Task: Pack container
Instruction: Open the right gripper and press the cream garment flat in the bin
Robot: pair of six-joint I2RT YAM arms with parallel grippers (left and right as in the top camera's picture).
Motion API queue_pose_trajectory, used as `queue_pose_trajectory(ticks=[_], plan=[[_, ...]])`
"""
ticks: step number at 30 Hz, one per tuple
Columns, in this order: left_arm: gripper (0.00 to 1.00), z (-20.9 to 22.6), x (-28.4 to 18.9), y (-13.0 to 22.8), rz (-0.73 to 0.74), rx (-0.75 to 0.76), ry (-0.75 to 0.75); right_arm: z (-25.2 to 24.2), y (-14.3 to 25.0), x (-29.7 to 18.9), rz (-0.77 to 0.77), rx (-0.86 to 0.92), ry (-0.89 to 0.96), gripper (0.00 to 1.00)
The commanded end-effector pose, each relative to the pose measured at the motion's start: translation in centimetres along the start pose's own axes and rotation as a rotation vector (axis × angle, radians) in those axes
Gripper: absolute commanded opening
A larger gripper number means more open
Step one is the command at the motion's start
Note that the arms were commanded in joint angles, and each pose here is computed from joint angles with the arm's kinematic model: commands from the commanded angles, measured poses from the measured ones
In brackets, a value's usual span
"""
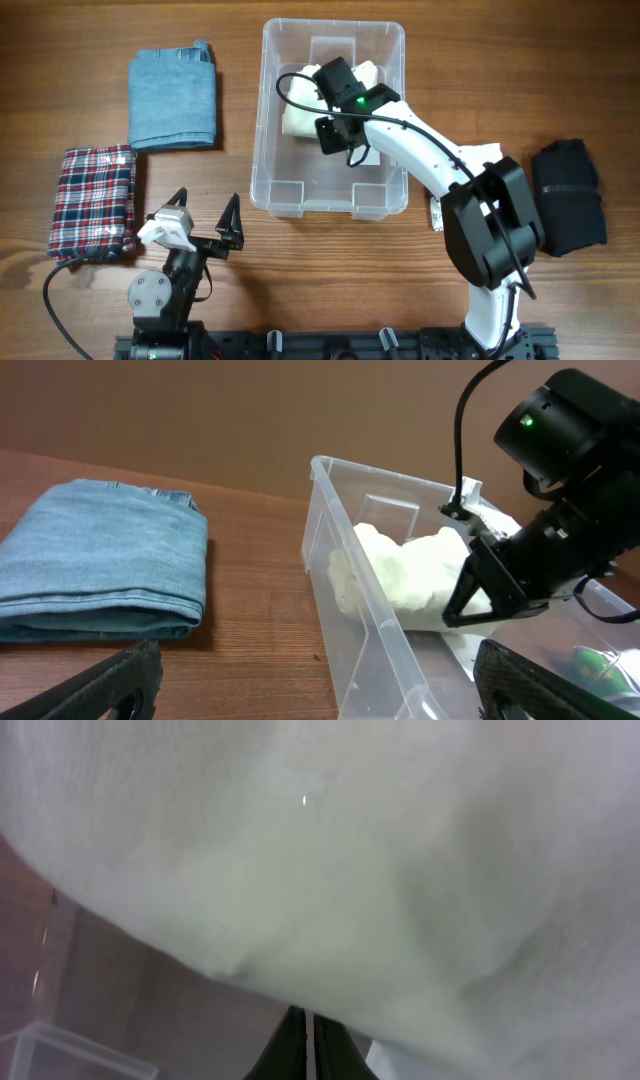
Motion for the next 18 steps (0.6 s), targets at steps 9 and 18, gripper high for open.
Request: queue_pose_trajectory(ticks=[9,18], plan=[[1.0,0.3,0.0,0.2,0.003,0.014,-0.01,-2.1,-1.1,1.0,-0.065,0.039,0.127,0.04],[1.0,0.3,0.0,0.2,0.003,0.014,-0.01,-2.1,-2.0,0.8,-0.111,0.043,0.126,0.04]])
Point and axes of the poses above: each gripper's point midway between its finger pads, its own x axis out along the fingers, its own z axis along the line the jaws close on, y = z × x, the point moved 6 cm from there along -x, back along the fingers, and after that the axes turned 15 degrees about -x, right-handed, at the moved point
